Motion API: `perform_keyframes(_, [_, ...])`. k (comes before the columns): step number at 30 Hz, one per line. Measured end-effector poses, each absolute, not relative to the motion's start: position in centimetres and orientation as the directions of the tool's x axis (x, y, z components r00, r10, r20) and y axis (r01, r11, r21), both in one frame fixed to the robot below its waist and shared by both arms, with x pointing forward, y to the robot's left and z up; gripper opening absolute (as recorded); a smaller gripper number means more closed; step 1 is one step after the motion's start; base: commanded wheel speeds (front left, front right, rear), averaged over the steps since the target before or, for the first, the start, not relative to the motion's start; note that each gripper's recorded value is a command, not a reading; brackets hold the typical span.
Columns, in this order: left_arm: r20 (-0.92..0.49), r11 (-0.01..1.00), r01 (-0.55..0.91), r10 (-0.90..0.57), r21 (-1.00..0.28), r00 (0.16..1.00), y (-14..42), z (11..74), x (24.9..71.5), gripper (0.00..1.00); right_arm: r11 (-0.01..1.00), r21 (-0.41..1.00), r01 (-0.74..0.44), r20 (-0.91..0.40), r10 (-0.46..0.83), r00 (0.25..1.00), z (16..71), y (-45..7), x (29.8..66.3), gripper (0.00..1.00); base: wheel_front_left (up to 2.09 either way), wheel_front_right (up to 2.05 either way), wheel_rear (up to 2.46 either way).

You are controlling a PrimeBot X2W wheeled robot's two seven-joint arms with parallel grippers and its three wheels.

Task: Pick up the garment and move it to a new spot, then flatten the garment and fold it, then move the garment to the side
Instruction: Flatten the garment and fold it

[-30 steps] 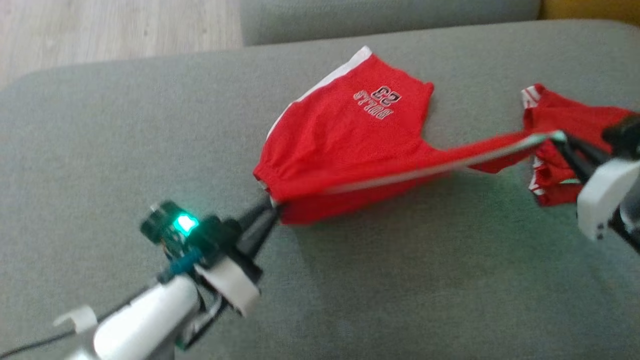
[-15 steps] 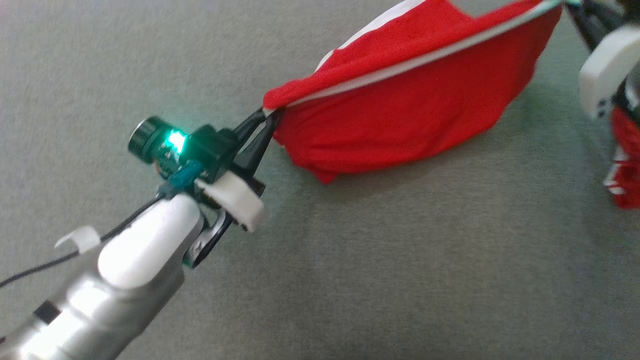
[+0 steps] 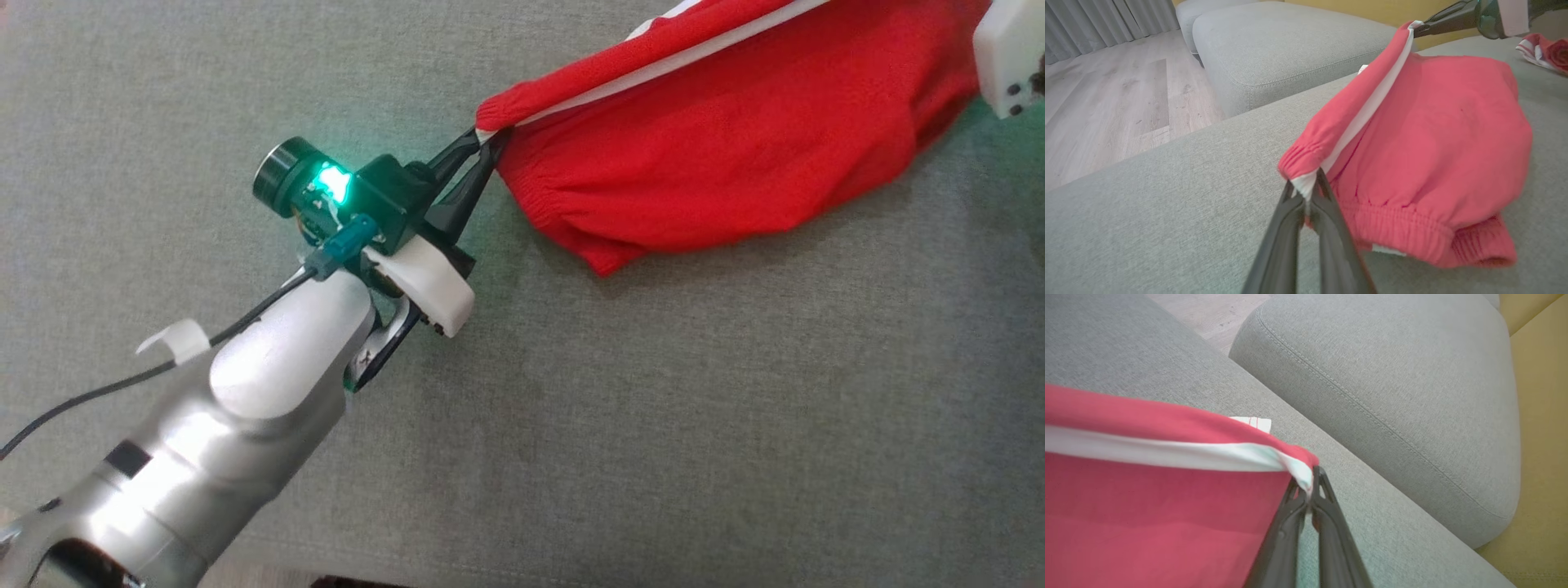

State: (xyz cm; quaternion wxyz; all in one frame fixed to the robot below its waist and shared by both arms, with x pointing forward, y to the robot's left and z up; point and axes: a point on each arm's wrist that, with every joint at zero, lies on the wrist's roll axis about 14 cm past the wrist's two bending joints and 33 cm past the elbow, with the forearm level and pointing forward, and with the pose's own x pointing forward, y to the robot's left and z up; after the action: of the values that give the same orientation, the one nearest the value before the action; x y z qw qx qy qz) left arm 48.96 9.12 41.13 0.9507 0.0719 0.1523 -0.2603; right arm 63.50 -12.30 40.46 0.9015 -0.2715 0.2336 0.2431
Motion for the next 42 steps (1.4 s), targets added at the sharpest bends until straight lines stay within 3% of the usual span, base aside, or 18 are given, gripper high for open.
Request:
perform_keyframes(1, [-0.331, 0.856, 0.514, -0.47, 0.058, 0.819, 9.2, 41.0, 49.0, 0.0, 0.73, -0.379, -0.568, -0.555, 0.312, 0.771, 40.2, -12.2, 63.6, 0.38, 0.0, 0.0, 0.0])
perform_keyframes(2, [-0.333, 0.857, 0.512, -0.467, 0.058, 0.819, 9.3, 40.9, 49.1, 0.0, 0.73, -0.379, -0.568, -0.548, 0.317, 0.774, 40.2, -12.1, 63.8, 1.0, 0.0, 0.0, 0.0])
perform_keyframes(3, [-0.334, 0.858, 0.51, -0.465, 0.059, 0.82, 9.3, 40.8, 49.1, 0.05, 0.733, -0.379, -0.565, -0.54, 0.321, 0.778, 40.3, -12.0, 64.1, 1.0, 0.0, 0.0, 0.0])
perform_keyframes(4, [-0.335, 0.859, 0.508, -0.462, 0.061, 0.821, 9.3, 40.8, 49.2, 0.47, 0.736, -0.379, -0.561, -0.534, 0.321, 0.782, 40.4, -12.0, 64.3, 1.0, 0.0, 0.0, 0.0])
perform_keyframes(5, [-0.337, 0.861, 0.504, -0.457, 0.064, 0.823, 9.5, 40.8, 49.3, 1.0, 0.74, -0.38, -0.555, -0.528, 0.319, 0.787, 40.5, -12.1, 64.4, 1.0, 0.0, 0.0, 0.0])
perform_keyframes(14, [-0.268, 0.872, 0.475, -0.434, 0.114, 0.86, 10.0, 43.0, 49.7, 1.0, 0.792, -0.365, -0.489, -0.423, 0.327, 0.845, 43.7, -12.9, 64.7, 1.0, 0.0, 0.0, 0.0])
perform_keyframes(22, [-0.144, 0.925, 0.355, -0.335, 0.14, 0.931, 12.3, 47.7, 49.6, 1.0, 0.901, -0.234, -0.365, -0.134, 0.342, 0.93, 51.7, -13.6, 63.2, 1.0, 0.0, 0.0, 0.0])
perform_keyframes(34, [0.04, 0.98, 0.201, -0.201, 0.007, 0.979, 13.0, 52.9, 46.4, 1.0, 0.974, -0.001, -0.228, 0.131, 0.226, 0.965, 57.8, -16.3, 56.0, 1.0, 0.0, 0.0, 0.0])
perform_keyframes(38, [0.084, 0.975, 0.219, -0.216, -0.038, 0.973, 11.8, 53.9, 44.4, 1.0, 0.979, 0.104, -0.177, 0.117, 0.165, 0.979, 55.2, -16.5, 51.9, 1.0, 0.0, 0.0, 0.0])
perform_keyframes(42, [0.041, 0.978, 0.196, -0.194, -0.07, 0.98, 11.6, 51.8, 42.0, 1.0, 0.974, 0.192, -0.123, 0.033, 0.119, 0.992, 50.6, -15.8, 46.9, 1.0, 0.0, 0.0, 0.0])
